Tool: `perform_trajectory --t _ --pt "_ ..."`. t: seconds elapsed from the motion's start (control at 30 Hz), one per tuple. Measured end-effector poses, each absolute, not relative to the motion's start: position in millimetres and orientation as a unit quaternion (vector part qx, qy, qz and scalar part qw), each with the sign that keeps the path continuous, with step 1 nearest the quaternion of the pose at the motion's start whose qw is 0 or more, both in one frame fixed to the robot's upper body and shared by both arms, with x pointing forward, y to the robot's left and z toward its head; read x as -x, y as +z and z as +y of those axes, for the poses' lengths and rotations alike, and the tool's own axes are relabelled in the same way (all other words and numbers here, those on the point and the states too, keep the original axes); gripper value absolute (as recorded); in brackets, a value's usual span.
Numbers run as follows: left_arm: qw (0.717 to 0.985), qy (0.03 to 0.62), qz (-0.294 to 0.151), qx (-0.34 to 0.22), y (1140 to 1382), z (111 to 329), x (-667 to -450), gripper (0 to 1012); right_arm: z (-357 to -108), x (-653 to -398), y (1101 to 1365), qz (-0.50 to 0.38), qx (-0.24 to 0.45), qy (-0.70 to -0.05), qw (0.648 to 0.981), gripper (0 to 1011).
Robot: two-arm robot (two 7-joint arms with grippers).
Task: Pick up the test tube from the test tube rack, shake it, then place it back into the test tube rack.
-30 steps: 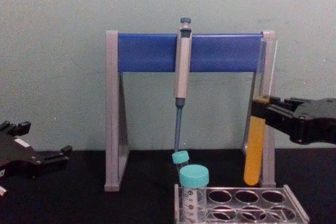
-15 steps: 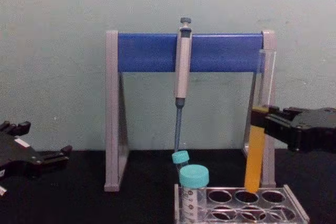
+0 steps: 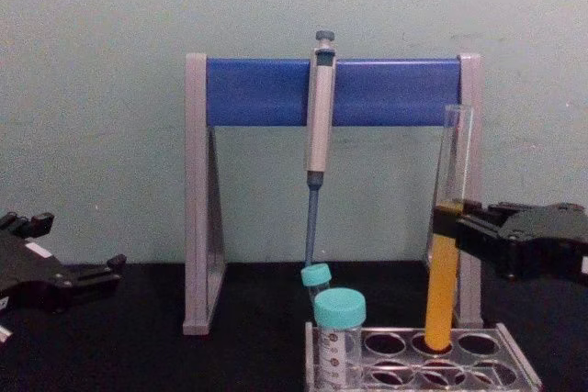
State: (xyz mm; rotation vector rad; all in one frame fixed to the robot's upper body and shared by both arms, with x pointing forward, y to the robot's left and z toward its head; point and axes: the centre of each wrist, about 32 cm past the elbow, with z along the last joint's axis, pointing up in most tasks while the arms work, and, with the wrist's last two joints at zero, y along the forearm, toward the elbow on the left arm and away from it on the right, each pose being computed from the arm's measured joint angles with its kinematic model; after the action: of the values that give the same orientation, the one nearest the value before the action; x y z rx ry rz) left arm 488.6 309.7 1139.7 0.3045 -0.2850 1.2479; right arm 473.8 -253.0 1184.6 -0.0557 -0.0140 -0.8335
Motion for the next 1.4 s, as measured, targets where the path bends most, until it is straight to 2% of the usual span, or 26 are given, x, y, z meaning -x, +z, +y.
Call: perform_trajectory --t 1.4 --pt "0.791 0.580 -0.132 -0.142 1140 310 -489 1001 -249 -480 1157 0.029 0.060 -0.408 0.911 220"
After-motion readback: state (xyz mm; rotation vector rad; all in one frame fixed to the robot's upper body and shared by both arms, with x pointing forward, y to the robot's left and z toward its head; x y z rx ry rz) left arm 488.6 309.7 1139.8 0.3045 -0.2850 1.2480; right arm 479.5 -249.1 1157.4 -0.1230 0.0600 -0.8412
